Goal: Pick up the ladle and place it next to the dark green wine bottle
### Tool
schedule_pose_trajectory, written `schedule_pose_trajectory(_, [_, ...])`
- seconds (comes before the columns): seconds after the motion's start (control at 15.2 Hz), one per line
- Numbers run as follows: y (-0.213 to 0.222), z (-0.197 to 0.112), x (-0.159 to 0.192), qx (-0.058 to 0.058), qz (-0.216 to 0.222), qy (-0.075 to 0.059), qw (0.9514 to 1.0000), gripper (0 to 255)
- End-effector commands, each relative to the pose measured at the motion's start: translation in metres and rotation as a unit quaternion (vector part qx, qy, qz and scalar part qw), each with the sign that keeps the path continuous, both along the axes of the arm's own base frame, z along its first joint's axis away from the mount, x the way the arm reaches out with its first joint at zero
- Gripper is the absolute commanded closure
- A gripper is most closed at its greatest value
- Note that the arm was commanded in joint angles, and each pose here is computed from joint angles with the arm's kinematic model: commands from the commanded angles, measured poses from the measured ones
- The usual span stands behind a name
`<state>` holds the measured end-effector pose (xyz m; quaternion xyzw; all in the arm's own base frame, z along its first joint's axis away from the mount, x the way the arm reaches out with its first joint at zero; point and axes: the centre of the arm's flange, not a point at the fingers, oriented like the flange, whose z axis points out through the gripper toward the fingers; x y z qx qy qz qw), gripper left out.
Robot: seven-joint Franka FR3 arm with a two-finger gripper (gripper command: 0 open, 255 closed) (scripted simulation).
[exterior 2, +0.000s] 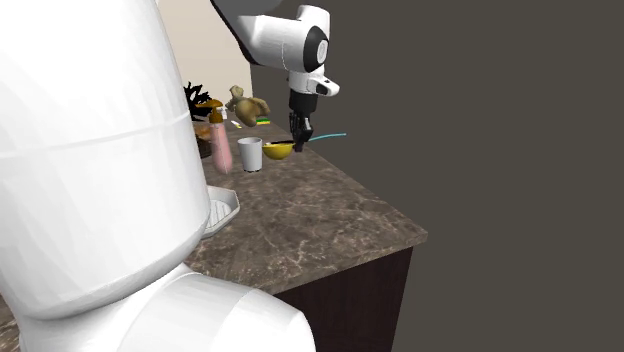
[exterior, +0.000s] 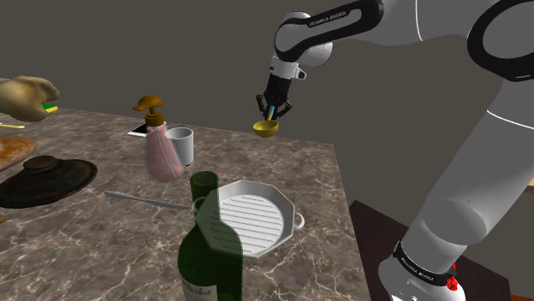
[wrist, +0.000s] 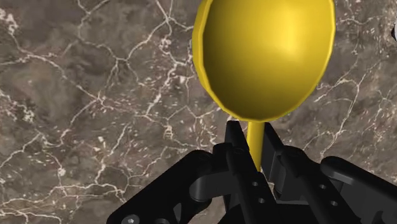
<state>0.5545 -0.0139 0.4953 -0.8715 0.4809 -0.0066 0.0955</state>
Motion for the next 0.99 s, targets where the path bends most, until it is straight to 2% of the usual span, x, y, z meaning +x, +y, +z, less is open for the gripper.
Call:
schedule_pose_trajectory(0.0, [0.0, 0.01, -0.001, 0.0, 0.0, 0.0, 1.0, 255])
schedule_pose_trajectory(0.92, [0.0, 0.084, -0.001, 0.0, 0.0, 0.0, 1.0, 255])
